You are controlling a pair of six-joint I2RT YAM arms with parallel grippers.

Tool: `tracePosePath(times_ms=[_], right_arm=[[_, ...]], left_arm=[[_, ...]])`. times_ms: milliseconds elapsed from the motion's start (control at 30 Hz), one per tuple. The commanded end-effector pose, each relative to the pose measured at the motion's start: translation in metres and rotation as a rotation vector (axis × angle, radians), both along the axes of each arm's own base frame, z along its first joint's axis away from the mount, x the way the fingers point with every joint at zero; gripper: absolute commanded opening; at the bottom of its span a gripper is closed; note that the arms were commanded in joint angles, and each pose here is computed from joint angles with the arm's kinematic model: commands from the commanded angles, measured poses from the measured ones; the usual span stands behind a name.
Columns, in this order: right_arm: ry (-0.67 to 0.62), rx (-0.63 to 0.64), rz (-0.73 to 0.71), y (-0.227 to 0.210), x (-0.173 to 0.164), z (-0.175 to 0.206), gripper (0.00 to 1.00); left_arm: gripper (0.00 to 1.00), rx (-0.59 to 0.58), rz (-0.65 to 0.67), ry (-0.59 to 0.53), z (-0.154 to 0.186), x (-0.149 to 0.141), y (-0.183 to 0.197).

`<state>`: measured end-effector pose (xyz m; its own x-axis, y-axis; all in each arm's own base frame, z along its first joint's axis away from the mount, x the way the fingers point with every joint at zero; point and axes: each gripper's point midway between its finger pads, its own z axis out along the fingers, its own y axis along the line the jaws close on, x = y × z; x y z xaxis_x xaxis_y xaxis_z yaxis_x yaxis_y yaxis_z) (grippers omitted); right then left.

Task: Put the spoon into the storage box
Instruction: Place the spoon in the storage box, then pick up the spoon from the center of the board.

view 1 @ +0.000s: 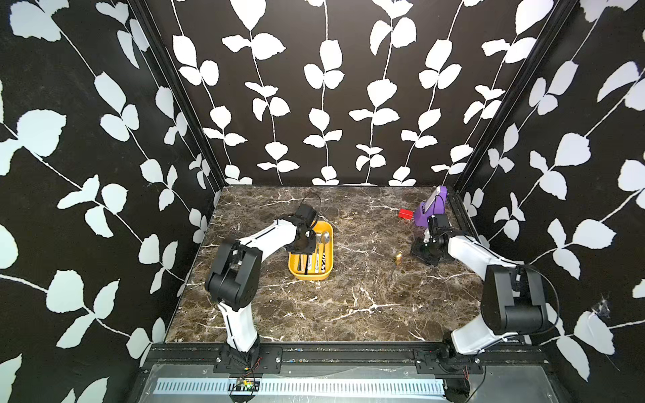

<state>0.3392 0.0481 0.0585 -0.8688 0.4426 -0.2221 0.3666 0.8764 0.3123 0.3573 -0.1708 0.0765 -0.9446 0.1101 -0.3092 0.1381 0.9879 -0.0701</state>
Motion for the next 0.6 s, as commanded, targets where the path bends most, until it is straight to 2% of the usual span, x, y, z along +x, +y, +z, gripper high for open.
tracePosePath(times_ms=[0, 267, 567], right_arm=[[-0.006, -0.045, 0.027, 0.002, -0.006, 0.008, 0.37], [0.004, -0.154, 0.129, 0.028, -0.025, 0.019, 0.4], [0.094, -0.22, 0.203, 0.06, -0.051, 0.003, 0.42]], left_arm=[[0.43, 0.006, 0.019, -0.103, 0.049, 0.0, 0.013], [0.52, 0.033, 0.071, -0.249, 0.104, -0.013, 0.043], [0.56, 0.03, 0.105, -0.314, 0.12, -0.033, 0.068]])
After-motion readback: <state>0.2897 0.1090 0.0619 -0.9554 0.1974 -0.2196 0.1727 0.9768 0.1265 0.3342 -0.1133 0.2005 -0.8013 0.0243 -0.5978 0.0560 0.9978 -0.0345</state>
